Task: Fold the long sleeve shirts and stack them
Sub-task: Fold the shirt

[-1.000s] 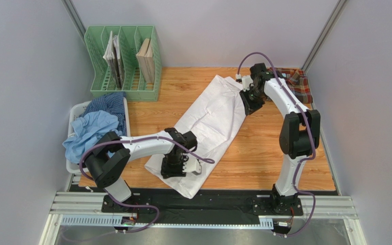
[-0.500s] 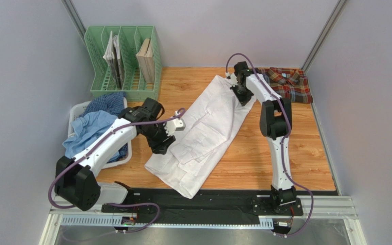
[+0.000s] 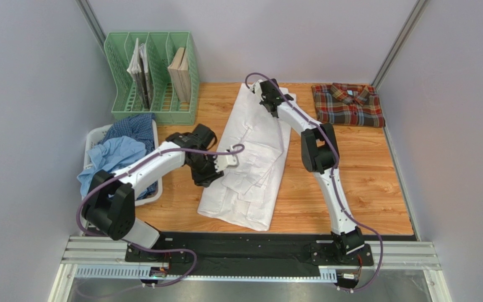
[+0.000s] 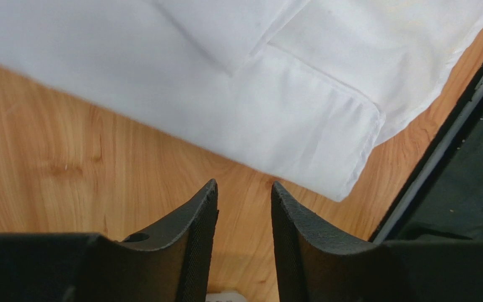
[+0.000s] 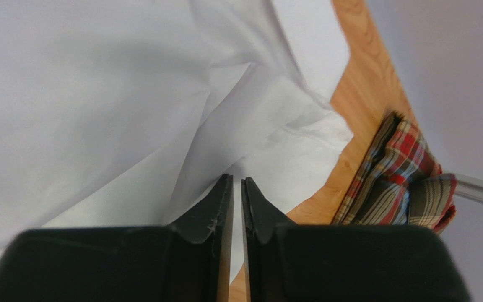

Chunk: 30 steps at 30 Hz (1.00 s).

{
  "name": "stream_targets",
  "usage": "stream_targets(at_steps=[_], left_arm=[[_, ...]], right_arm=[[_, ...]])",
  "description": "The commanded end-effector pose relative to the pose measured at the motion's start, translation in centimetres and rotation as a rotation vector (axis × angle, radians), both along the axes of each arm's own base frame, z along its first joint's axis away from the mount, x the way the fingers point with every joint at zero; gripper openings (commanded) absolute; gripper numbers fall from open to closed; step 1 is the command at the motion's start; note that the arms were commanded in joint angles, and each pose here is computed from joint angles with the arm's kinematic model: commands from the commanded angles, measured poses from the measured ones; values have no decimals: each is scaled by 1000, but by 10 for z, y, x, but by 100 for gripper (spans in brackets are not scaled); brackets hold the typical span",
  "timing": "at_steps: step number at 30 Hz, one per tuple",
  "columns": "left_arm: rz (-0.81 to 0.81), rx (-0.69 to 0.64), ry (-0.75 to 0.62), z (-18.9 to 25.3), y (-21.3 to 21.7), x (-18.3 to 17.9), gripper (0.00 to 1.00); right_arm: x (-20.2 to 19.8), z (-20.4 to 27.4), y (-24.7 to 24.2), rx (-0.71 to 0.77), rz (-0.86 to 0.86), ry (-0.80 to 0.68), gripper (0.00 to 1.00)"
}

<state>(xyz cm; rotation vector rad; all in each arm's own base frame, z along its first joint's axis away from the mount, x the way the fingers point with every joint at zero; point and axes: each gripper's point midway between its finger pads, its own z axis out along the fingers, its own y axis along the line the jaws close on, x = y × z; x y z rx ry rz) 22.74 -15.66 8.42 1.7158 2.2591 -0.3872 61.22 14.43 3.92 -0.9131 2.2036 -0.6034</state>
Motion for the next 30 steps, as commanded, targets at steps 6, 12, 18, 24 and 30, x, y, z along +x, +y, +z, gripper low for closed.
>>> stream_targets(at_steps=[6, 12, 18, 24, 30], left_arm=[[-286, 280, -5, -76, -21, -24, 35], [-368, 249, 101, -78, -71, -60, 28], [-341, 158, 177, -58, -96, -86, 35], [-305, -296, -47, 69, -105, -90, 69], [-453, -489, -261, 112, -82, -116, 99]], right_arm=[[-1, 200, -2, 338, 19, -366, 43], [-68, 224, -32, 510, -10, -203, 68], [-131, 262, -68, 740, 32, -143, 77], [-214, 314, -55, 817, 302, -236, 83], [-309, 298, -7, 706, 786, -219, 97]])
